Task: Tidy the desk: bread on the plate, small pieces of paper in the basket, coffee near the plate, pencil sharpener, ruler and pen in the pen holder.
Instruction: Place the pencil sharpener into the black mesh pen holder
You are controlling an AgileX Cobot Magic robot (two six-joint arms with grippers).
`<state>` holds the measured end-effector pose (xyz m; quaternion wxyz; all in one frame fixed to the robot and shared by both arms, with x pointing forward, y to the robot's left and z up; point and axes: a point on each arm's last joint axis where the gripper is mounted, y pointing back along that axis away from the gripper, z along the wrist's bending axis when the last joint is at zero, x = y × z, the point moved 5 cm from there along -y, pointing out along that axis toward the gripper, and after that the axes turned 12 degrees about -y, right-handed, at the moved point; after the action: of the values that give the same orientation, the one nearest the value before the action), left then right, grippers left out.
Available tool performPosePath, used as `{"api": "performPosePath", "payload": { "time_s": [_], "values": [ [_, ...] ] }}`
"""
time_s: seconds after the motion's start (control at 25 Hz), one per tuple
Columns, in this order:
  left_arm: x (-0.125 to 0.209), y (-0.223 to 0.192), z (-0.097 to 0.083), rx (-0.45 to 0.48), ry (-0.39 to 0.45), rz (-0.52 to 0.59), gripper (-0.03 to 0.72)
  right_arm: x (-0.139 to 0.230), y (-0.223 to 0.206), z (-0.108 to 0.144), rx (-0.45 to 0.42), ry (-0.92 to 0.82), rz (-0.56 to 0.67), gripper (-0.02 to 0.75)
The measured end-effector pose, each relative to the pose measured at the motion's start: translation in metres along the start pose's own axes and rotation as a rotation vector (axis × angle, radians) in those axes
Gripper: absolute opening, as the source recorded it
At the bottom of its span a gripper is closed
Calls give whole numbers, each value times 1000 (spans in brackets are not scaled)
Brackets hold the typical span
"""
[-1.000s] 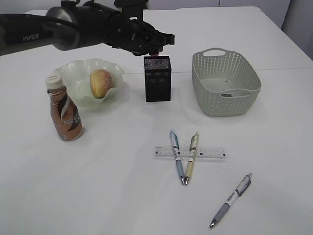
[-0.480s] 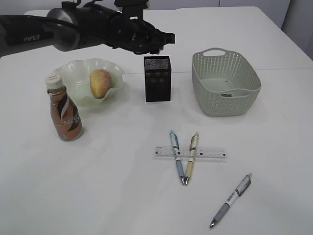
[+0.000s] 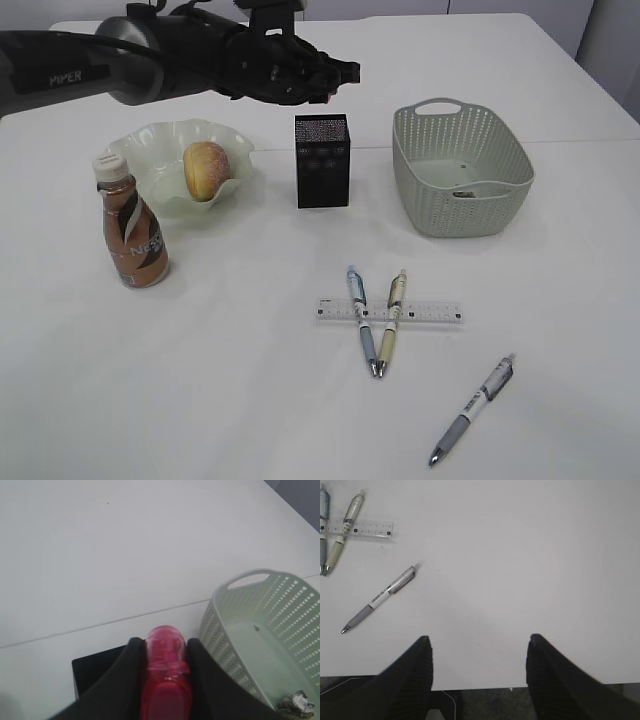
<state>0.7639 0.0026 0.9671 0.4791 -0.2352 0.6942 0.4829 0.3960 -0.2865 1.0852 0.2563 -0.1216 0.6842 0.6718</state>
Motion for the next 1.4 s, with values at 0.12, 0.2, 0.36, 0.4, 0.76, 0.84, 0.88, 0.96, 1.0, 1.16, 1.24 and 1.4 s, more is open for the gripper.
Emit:
{"api": "performPosePath", "payload": {
  "time_s": [0.12,0.2,0.36,0.4,0.76,0.84,0.88,0.96,1.0,1.16,1.24,1.4],
  "values": [
    [2,0,0,-3,-2,11,161,0,0,0,0,0,0,467],
    [3,0,1,-9,-14,25,161,0,0,0,0,0,0,467],
    [10,-3,2,-15,-23,47,161,0,0,0,0,0,0,467],
    [13,-4,3,-16,-23,54,161,0,0,0,0,0,0,467],
    [28,-12,5,-24,-38,91,161,0,0,0,0,0,0,467],
    [30,-14,5,-25,-39,96,161,0,0,0,0,0,0,467],
    [33,-15,5,-26,-40,100,161,0,0,0,0,0,0,467],
    [34,-16,5,-26,-40,102,161,0,0,0,0,0,0,467],
    [34,-16,5,-26,-41,102,161,0,0,0,0,0,0,467],
    [34,-16,6,-27,-47,102,162,0,0,0,0,0,0,467],
    [34,-16,6,-28,-49,102,162,0,0,0,0,0,0,467],
    [33,-16,6,-32,-68,101,167,0,0,0,0,0,0,467]
  ]
}}
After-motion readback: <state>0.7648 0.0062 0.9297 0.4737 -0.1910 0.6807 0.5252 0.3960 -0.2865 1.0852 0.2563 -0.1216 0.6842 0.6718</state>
